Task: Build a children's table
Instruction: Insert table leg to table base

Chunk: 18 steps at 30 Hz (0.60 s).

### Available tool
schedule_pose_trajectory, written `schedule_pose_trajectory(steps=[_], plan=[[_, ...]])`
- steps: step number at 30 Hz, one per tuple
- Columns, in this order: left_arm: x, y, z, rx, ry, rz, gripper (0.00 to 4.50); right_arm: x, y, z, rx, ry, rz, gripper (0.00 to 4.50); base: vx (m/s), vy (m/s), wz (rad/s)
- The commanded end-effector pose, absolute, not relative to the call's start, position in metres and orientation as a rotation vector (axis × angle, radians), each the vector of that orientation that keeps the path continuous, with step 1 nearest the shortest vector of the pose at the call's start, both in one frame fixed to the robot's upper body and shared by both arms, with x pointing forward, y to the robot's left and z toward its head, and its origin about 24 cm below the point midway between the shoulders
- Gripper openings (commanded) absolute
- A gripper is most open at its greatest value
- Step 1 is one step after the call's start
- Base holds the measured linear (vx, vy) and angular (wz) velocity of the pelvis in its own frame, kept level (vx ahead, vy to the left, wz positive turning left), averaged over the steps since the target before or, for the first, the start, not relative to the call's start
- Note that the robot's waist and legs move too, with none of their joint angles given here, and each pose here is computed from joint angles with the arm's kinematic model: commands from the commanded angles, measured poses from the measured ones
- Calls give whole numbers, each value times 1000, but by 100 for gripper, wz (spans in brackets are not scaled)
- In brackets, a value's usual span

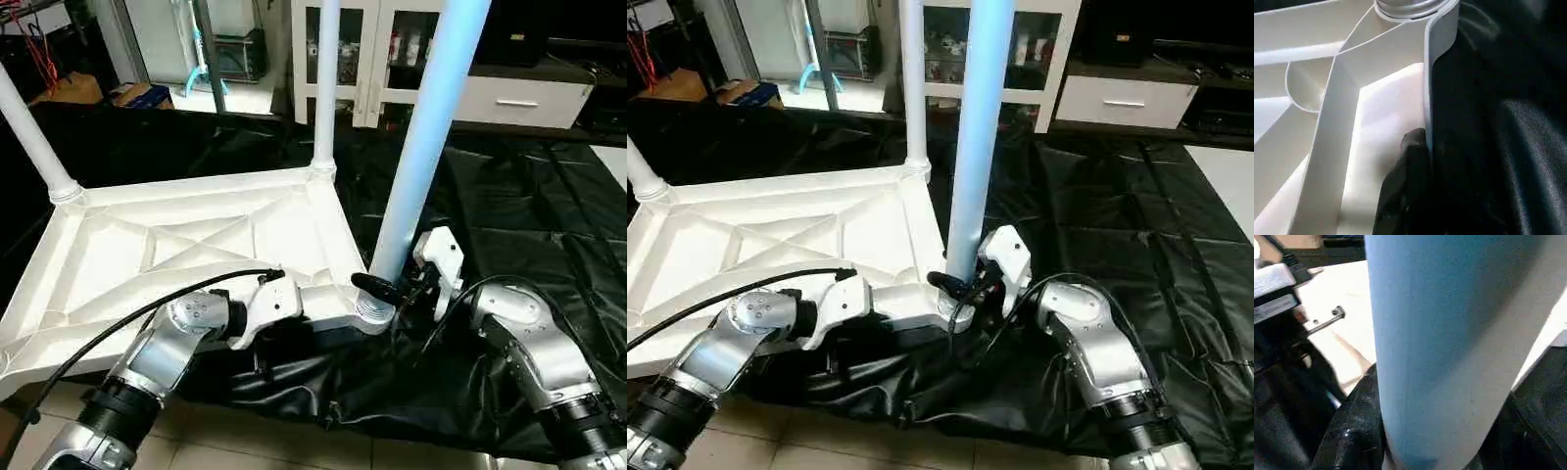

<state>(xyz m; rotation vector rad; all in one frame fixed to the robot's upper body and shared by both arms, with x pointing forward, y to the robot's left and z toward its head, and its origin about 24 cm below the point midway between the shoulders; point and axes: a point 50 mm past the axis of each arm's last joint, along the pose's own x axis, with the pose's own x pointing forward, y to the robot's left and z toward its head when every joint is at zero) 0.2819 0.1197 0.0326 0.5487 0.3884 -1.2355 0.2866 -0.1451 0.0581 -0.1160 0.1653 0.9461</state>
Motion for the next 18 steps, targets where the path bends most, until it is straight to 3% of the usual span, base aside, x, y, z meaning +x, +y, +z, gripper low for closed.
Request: schedule_pose_trajectory(steps=[1, 6, 13, 18], plan=[[280, 102, 36, 507, 339, -1235, 1, 265, -175, -11, -178, 523, 740, 185, 0, 0, 0], [285, 82, 40, 451, 329, -1153, 1, 283, -188, -12, -178, 481, 415, 185, 0, 0, 0], [297, 49, 54, 363, 270, -1103, 1, 307, -197, -9, -38, 440, 42, 185, 0, 0, 0], [308, 24, 73, 330, 229, -1020, 1, 324, -189, -1, -97, 409, -113, 185, 0, 0, 0]])
